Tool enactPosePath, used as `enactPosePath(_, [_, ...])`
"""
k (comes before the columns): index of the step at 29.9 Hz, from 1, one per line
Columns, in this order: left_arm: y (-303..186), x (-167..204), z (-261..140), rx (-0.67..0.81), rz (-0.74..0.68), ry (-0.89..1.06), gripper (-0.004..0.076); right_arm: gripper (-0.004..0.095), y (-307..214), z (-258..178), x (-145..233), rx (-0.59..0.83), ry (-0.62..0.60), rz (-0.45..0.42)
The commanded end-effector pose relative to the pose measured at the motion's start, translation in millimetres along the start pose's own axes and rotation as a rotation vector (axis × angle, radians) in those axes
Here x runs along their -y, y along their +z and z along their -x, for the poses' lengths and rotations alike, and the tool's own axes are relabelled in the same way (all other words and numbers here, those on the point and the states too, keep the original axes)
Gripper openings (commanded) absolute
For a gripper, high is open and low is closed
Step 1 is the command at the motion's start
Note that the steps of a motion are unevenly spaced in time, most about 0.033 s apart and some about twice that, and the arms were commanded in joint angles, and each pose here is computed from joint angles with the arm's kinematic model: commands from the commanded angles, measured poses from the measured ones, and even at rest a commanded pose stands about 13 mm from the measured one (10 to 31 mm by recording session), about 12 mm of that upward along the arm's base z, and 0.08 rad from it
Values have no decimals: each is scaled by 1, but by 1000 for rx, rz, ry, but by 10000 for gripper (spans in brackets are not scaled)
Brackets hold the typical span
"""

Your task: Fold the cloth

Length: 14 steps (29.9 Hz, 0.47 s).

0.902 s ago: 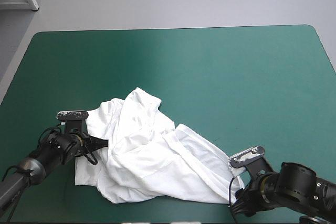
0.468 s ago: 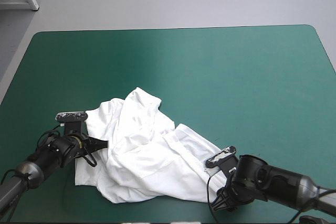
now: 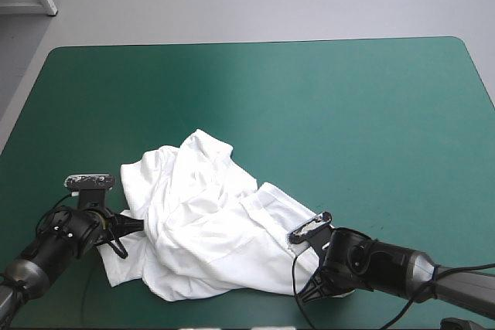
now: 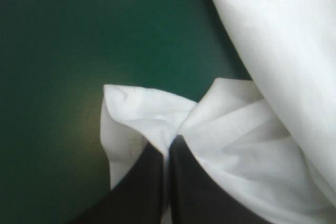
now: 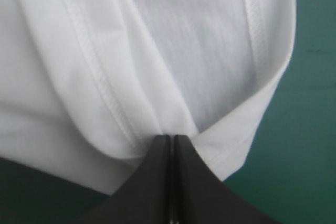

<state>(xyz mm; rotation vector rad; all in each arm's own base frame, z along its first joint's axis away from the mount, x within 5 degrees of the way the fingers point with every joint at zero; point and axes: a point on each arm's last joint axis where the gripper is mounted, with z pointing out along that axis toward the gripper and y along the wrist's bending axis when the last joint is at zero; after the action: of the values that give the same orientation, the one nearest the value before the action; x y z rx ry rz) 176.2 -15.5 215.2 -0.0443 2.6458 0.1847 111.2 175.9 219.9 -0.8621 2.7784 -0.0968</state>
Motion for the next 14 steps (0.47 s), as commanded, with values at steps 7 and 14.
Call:
enactPosePath(7, [-80, -14, 54, 269, 7, 30, -10, -18, -79, 21, 33, 275, 53, -143])
enactPosePath(14, [-197, -33, 101, 547, 3, 74, -10, -16, -219, 24, 81, 731, 172, -118])
